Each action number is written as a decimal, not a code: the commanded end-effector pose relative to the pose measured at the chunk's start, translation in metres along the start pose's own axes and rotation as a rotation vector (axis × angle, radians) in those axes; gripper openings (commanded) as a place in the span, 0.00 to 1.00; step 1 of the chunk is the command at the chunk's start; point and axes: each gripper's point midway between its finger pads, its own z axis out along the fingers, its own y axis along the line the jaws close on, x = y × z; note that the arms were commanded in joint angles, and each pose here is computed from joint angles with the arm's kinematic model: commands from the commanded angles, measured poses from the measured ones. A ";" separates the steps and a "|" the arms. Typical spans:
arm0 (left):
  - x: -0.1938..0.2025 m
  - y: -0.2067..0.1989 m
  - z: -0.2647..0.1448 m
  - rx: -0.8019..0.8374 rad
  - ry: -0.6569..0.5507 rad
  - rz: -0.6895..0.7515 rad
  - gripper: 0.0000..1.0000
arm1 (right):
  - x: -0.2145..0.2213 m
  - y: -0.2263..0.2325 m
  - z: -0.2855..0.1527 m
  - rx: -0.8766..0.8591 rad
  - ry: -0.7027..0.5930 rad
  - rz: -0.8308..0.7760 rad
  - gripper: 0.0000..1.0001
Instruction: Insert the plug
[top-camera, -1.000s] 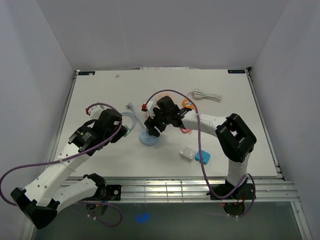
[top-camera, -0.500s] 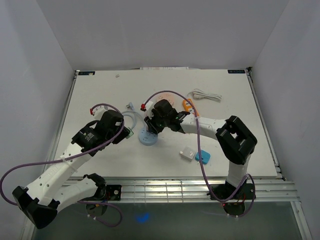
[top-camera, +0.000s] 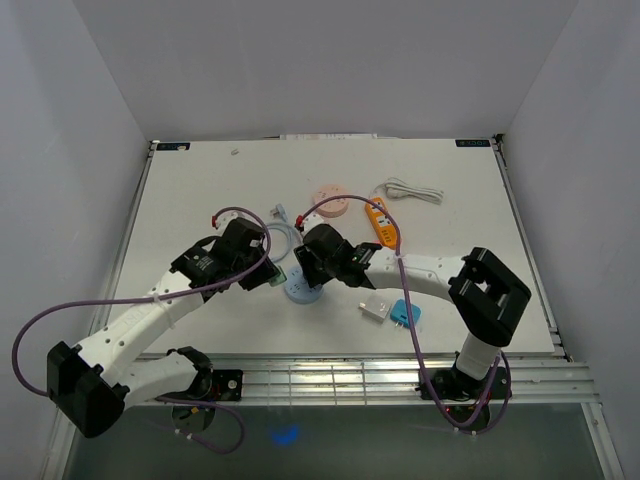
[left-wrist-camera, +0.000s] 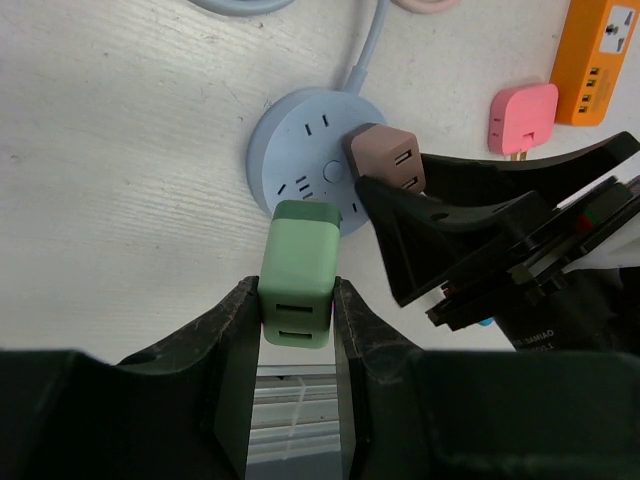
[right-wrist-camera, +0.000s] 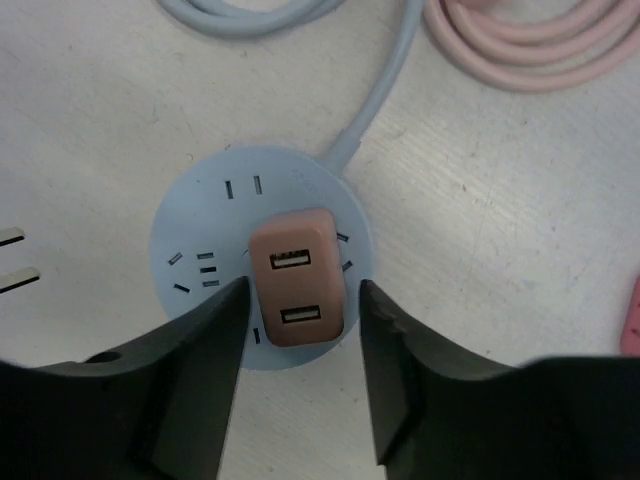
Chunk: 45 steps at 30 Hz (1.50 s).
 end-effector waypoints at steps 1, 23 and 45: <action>0.003 -0.013 0.002 0.061 0.030 0.044 0.00 | 0.014 -0.010 -0.011 0.099 0.048 0.091 0.54; 0.019 -0.016 0.023 -0.173 0.193 -0.154 0.00 | -0.047 -0.041 -0.084 0.051 -0.271 0.129 0.79; 0.023 -0.020 0.056 -0.377 0.232 -0.286 0.00 | -0.044 -0.098 -0.090 0.061 -0.318 0.222 0.76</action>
